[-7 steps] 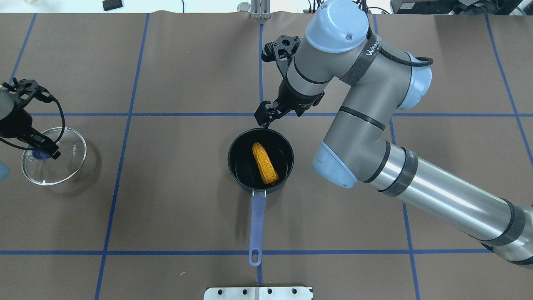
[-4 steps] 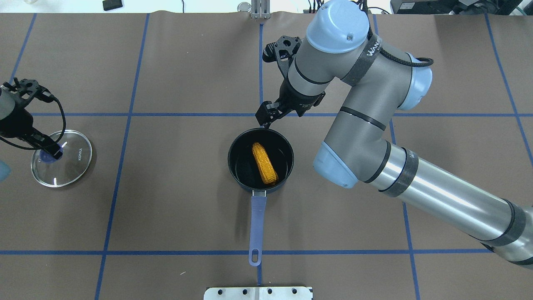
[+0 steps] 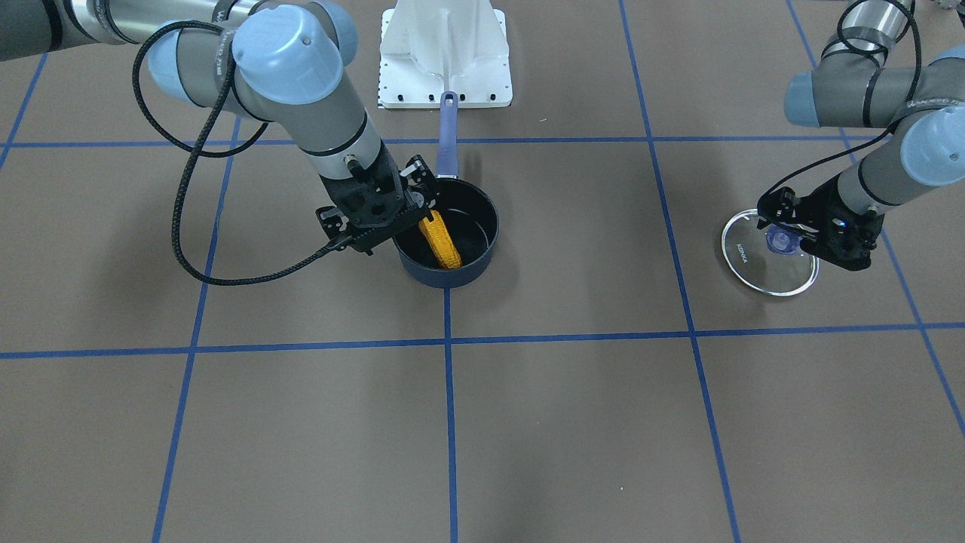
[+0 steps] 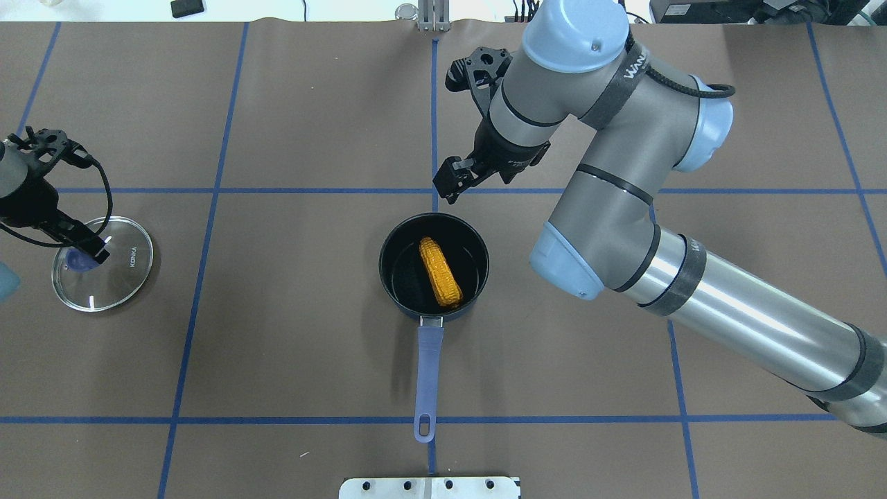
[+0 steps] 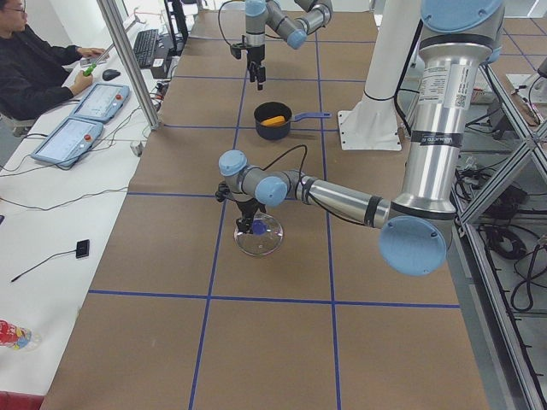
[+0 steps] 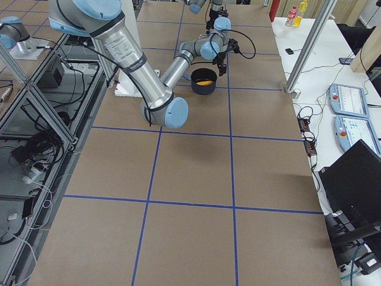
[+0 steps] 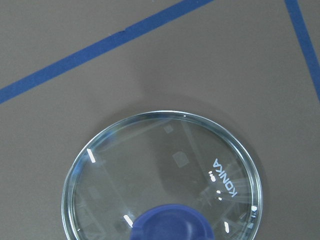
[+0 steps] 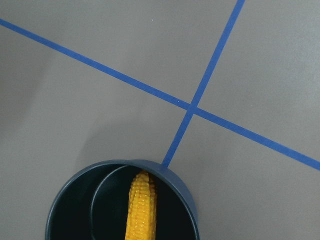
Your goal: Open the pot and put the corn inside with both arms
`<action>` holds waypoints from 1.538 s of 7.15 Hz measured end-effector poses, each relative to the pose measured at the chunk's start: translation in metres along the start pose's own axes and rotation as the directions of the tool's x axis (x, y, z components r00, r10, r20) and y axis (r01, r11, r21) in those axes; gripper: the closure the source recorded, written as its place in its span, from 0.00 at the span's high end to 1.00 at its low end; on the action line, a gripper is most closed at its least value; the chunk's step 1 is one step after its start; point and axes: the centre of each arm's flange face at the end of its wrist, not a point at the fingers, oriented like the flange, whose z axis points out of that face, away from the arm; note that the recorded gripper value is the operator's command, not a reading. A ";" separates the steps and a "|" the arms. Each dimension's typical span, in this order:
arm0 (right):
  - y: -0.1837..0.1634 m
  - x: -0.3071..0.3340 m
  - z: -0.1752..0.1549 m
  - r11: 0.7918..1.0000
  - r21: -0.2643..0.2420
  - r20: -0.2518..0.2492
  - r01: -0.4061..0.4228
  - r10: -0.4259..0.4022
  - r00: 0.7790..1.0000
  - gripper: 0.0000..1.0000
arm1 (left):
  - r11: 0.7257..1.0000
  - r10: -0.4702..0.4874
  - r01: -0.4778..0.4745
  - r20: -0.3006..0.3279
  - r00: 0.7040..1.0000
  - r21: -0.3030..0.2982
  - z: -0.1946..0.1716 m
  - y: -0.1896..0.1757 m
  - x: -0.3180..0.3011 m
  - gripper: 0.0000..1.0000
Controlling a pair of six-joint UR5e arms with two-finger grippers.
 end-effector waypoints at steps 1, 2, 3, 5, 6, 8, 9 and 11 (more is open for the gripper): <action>0.003 0.028 -0.019 1.000 0.011 0.005 -0.022 0.022 1.000 1.00 | 1.000 -0.007 0.007 -0.004 1.000 0.020 -0.012 -0.003 -0.004 0.99; 0.012 0.057 -0.037 0.999 0.031 -0.001 -0.045 0.045 0.999 1.00 | 0.998 -0.035 0.035 0.004 0.999 0.059 -0.034 -0.007 -0.020 0.99; 0.021 0.084 -0.049 0.997 0.049 -0.019 -0.064 0.065 0.998 1.00 | 0.992 -0.076 0.074 0.015 0.997 0.102 -0.060 -0.006 -0.041 0.99; 0.033 0.136 -0.064 0.990 0.102 -0.103 -0.100 0.110 0.989 1.00 | 0.980 -0.142 0.137 0.028 0.989 0.146 -0.088 0.002 -0.075 0.99; 0.045 0.171 -0.073 0.984 0.118 -0.138 -0.132 0.148 0.979 1.00 | 0.976 -0.159 0.152 0.031 0.987 0.155 -0.094 0.006 -0.084 0.99; 0.068 0.236 -0.090 0.969 0.128 -0.185 -0.210 0.232 0.955 1.00 | 0.980 -0.130 0.121 0.050 0.990 0.158 -0.103 0.016 -0.107 0.99; 0.082 0.270 -0.096 0.957 0.130 -0.211 -0.259 0.282 0.936 1.00 | 0.982 -0.119 0.109 0.061 0.991 0.155 -0.110 0.024 -0.127 0.99; 0.120 0.347 -0.116 0.935 0.118 -0.239 -0.335 0.355 0.904 1.00 | 0.982 -0.136 0.125 0.068 0.988 0.145 -0.112 0.038 -0.149 0.99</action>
